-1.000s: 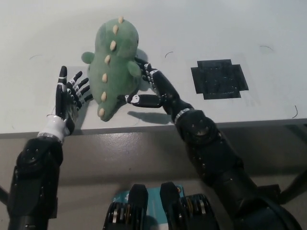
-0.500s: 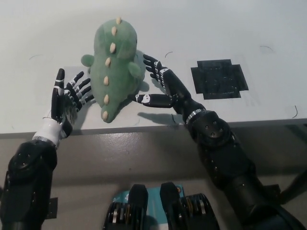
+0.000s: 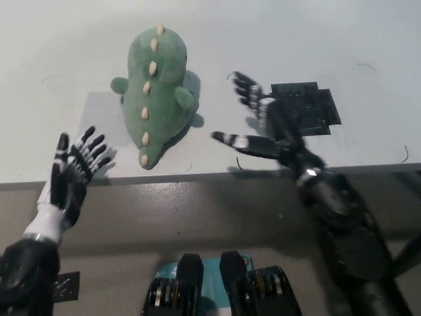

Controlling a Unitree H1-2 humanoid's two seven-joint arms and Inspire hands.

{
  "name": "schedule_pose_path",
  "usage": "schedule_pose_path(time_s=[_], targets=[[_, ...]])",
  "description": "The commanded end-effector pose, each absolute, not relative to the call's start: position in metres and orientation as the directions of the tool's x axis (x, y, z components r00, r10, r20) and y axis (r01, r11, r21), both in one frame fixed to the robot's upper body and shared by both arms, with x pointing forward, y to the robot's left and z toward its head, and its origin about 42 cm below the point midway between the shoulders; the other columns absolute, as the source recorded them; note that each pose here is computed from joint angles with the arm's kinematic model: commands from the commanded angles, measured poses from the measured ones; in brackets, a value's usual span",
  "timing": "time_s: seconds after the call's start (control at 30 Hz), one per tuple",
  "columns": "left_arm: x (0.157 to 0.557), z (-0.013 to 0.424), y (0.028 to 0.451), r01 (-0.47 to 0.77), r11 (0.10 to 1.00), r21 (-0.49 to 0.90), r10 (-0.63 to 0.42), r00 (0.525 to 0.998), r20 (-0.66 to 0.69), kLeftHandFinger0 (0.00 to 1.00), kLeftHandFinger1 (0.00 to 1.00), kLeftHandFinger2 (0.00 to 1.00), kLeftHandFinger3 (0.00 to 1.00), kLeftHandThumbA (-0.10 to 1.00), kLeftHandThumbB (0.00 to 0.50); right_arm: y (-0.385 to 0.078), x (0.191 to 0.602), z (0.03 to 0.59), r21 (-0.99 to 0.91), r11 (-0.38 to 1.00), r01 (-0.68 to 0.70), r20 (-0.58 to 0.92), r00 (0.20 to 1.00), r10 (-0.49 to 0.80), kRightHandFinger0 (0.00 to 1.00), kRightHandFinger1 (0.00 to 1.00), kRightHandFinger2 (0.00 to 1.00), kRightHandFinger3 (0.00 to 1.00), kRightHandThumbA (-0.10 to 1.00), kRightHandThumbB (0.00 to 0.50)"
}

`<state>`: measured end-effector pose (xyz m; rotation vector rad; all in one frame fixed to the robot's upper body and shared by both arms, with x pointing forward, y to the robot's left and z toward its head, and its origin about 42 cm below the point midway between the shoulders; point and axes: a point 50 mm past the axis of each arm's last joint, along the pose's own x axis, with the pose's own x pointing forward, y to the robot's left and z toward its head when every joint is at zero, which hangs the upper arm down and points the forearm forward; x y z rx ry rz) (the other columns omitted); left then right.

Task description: Use both hands to pick up a dinasour on the right side and move it to the left side

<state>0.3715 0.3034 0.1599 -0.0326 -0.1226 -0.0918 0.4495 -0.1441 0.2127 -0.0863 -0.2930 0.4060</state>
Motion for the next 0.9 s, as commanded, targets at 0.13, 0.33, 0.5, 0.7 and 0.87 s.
schedule_pose_path(time_s=[0.13, 0.33, 0.5, 0.7, 0.87], targets=[[0.353, 0.186, 0.303, 0.123, 0.992, 0.013, -0.122, 0.958, 0.261, 1.0, 1.0, 1.0, 1.0, 1.0, 0.436, -0.204, 0.425, 0.246, -0.154, 0.916, -0.37, 0.316, 0.86, 0.401, 1.0, 1.0, 1.0, 1.0, 1.0, 0.102], [0.336, 0.185, 0.302, 0.139, 0.99, 0.019, -0.139, 0.954, 0.267, 1.0, 1.0, 1.0, 1.0, 1.0, 0.408, -0.243, 0.406, 0.24, -0.194, 0.929, -0.316, 0.319, 0.875, 0.364, 1.0, 1.0, 1.0, 1.0, 1.0, 0.12], [0.325, 0.181, 0.302, 0.131, 0.991, 0.035, -0.135, 0.952, 0.274, 1.0, 1.0, 1.0, 1.0, 1.0, 0.421, -0.275, 0.39, 0.229, -0.211, 0.935, -0.286, 0.301, 0.891, 0.341, 1.0, 1.0, 1.0, 1.0, 1.0, 0.109], [0.31, 0.172, 0.296, 0.126, 0.992, 0.023, -0.127, 0.954, 0.273, 1.0, 1.0, 1.0, 1.0, 1.0, 0.435, -0.298, 0.371, 0.21, -0.209, 0.946, -0.246, 0.301, 0.905, 0.302, 1.0, 1.0, 1.0, 1.0, 1.0, 0.098], [0.303, 0.165, 0.292, 0.103, 0.995, 0.009, -0.102, 0.957, 0.271, 1.0, 1.0, 1.0, 1.0, 1.0, 0.39, -0.311, 0.357, 0.196, -0.229, 0.952, -0.202, 0.319, 0.909, 0.27, 1.0, 1.0, 1.0, 1.0, 1.0, 0.094]])
